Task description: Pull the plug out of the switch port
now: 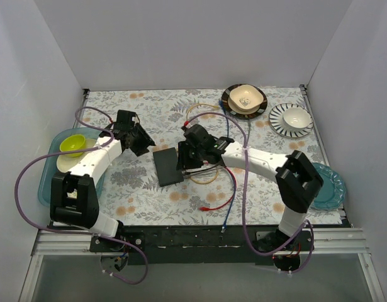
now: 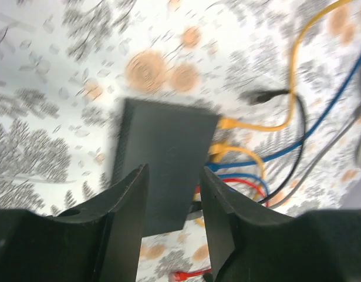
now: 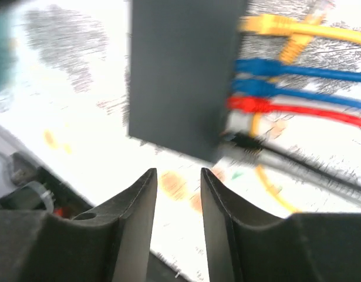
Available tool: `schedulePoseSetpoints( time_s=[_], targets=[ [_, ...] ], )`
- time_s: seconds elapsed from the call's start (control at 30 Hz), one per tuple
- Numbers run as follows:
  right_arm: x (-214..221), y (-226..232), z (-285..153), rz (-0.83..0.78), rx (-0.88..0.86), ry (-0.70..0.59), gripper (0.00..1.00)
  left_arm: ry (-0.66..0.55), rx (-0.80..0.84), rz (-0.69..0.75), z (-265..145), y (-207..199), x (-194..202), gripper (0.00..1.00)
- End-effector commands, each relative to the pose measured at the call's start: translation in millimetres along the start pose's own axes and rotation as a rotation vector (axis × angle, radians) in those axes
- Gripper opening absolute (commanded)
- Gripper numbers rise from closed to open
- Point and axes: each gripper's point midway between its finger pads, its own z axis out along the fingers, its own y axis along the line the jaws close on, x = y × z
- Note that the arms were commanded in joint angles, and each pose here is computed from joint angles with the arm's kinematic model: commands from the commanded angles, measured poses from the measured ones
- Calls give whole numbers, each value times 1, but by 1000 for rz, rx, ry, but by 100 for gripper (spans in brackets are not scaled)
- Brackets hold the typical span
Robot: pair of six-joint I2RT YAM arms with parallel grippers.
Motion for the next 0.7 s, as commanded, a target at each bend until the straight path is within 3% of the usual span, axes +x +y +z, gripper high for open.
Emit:
schedulePoseSetpoints(
  time_s=[0.0, 0.13, 0.2, 0.27, 0.47, 0.5, 0.67],
  targets=[
    [-11, 2, -32, -57, 1, -46, 44, -72, 42, 11, -2, -18, -20, 40],
    [-47, -7, -34, -64, 6, -90, 42, -1, 59, -16, 1, -12, 1, 40],
    [-64, -23, -23, -42, 28, -89, 35, 1, 106, -17, -12, -16, 9, 39],
    [-97, -22, -22, -37, -6, -125, 28, 23, 130, -26, -23, -9, 29, 35],
    [-150, -14, 25, -37, -87, -115, 21, 142, 162, 19, -33, 2, 103, 18],
    [-140, -25, 49, -19, -70, -57, 21, 161, 194, 49, -39, -3, 119, 16],
    [-141, -16, 81, 11, -145, -11, 20, 193, 196, 43, -43, 10, 144, 3]
  ],
)
